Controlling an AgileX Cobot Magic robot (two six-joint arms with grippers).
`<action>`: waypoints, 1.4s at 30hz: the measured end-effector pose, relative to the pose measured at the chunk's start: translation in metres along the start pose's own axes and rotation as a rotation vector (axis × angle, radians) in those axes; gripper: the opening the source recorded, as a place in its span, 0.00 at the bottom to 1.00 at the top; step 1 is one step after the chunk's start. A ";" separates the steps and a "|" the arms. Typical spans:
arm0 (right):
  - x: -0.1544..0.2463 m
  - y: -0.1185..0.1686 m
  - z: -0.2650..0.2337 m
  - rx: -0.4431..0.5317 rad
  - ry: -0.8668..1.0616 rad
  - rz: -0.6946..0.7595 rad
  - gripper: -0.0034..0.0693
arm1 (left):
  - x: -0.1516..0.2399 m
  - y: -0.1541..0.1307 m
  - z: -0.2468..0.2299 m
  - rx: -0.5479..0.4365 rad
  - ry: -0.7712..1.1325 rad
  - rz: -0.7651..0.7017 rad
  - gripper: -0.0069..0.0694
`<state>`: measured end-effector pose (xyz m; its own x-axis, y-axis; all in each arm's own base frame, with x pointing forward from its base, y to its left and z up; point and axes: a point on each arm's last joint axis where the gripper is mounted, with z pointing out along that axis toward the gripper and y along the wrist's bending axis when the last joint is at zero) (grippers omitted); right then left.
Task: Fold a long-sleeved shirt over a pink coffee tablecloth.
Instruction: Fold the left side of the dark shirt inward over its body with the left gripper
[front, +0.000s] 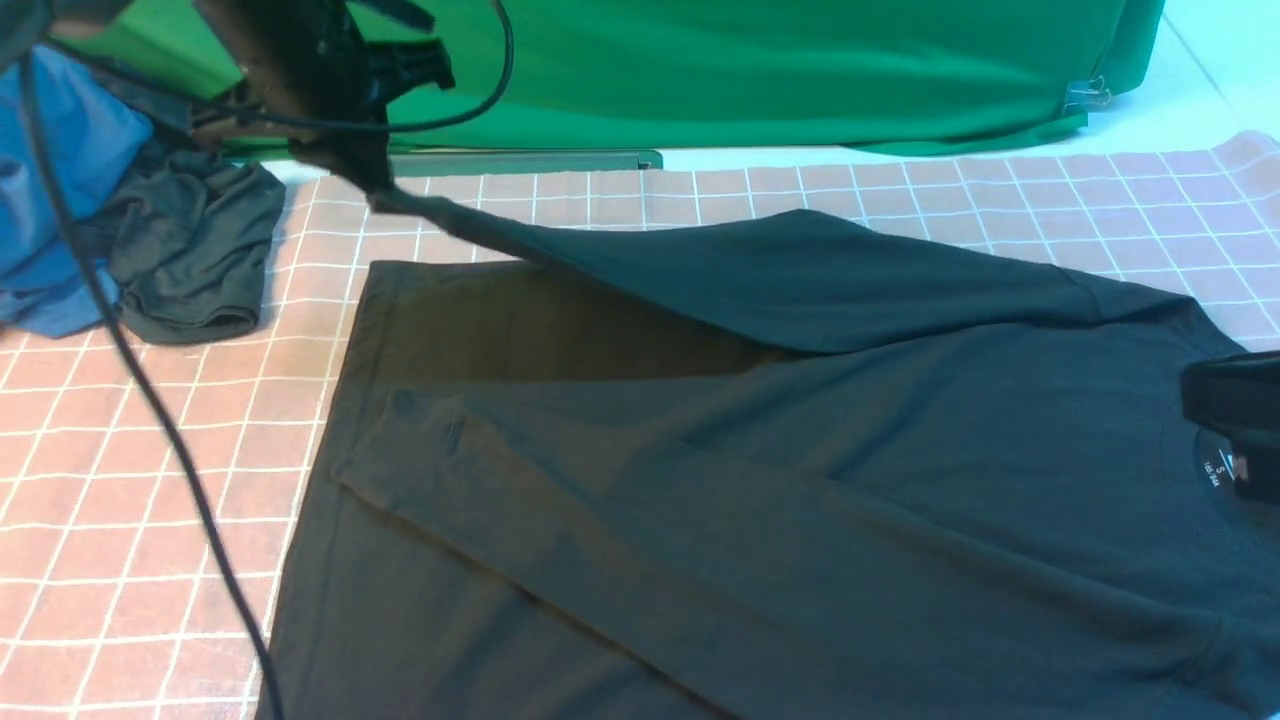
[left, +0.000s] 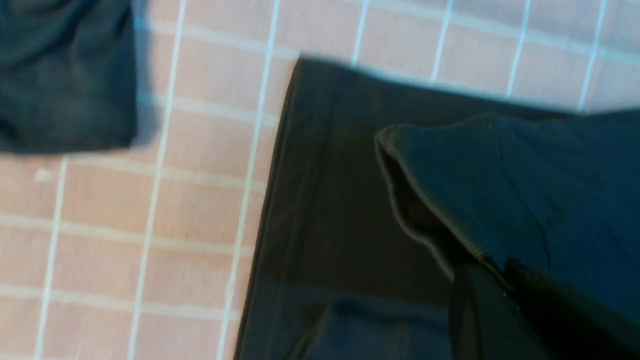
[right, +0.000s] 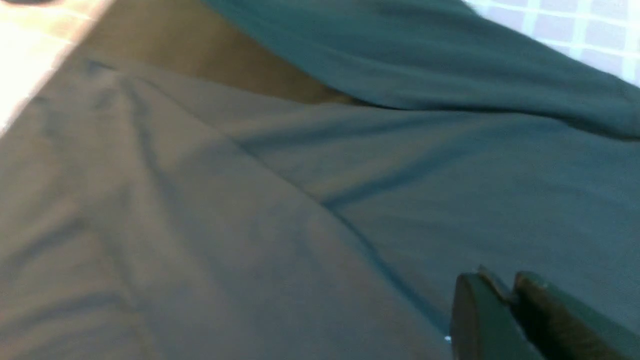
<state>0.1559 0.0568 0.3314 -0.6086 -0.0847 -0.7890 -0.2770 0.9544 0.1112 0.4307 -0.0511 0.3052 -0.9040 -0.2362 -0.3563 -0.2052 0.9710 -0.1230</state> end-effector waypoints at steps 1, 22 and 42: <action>-0.001 -0.003 0.001 0.015 0.004 0.006 0.22 | 0.008 -0.001 -0.003 -0.002 0.013 0.007 0.13; -0.003 -0.009 0.006 0.050 0.014 0.005 0.23 | 0.140 0.017 -0.019 -0.031 0.189 0.006 0.13; -0.004 -0.013 0.005 0.083 0.006 -0.010 0.24 | 0.158 0.027 -0.028 -0.073 0.259 0.006 0.14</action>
<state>0.1660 0.0460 0.3297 -0.6102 -0.0961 -0.7864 -0.2210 0.9739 0.0525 0.2714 -0.0610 0.2714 -0.9692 -0.2218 -0.1068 -0.2175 0.9747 -0.0507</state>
